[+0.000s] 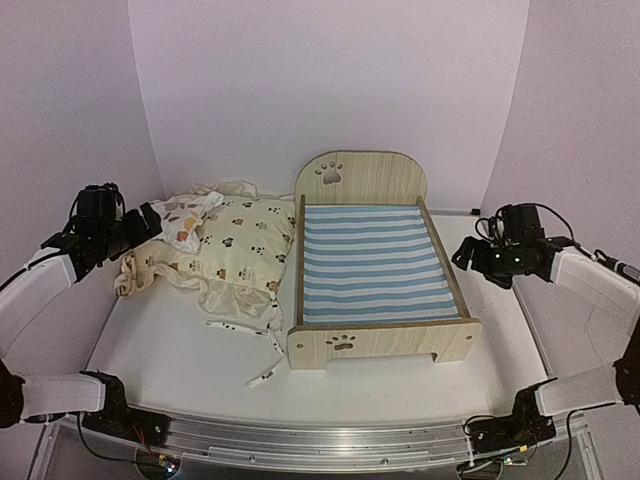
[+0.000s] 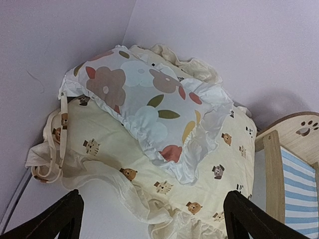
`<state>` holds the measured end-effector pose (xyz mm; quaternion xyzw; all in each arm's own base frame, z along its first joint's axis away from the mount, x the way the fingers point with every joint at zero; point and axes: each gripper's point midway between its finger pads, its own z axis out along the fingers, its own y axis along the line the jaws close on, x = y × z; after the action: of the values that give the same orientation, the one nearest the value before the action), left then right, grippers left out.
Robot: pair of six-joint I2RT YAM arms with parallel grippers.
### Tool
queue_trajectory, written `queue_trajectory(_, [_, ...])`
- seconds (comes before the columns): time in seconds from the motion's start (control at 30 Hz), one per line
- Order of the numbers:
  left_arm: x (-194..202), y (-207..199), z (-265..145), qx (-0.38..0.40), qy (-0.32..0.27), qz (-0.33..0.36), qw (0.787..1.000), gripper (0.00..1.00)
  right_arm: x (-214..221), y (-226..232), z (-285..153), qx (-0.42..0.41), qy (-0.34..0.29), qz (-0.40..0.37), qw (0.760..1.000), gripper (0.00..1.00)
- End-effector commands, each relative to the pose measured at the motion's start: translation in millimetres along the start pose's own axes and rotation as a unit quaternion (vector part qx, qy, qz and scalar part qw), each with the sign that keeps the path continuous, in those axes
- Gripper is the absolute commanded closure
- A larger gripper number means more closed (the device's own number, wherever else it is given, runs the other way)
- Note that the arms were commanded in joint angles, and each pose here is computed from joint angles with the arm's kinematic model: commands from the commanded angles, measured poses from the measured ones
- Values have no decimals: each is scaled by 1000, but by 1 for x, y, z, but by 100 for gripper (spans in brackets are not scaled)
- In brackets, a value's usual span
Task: Set up the pet bed
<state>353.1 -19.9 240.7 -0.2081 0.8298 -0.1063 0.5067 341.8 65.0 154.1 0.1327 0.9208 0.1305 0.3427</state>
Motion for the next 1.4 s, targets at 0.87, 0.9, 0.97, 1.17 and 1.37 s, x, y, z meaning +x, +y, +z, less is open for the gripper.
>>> queue_trajectory(0.87, [6,-13,133,-22,24,-79,996,0,34,92,-23,-202,107,-48,972,2])
queue_trajectory(0.9, [6,-14,142,-24,27,-80,996,0,35,103,-25,-204,111,-68,970,2])
queue_trajectory(0.97, [4,-17,156,-18,23,-77,997,0,40,126,-28,-208,116,-110,965,2])
queue_trajectory(1.17, [2,-16,193,0,18,-63,998,36,42,202,-18,-231,119,-179,949,2])
queue_trajectory(1.37, [-14,-20,181,8,11,-50,999,100,51,298,16,-262,122,-219,932,2])
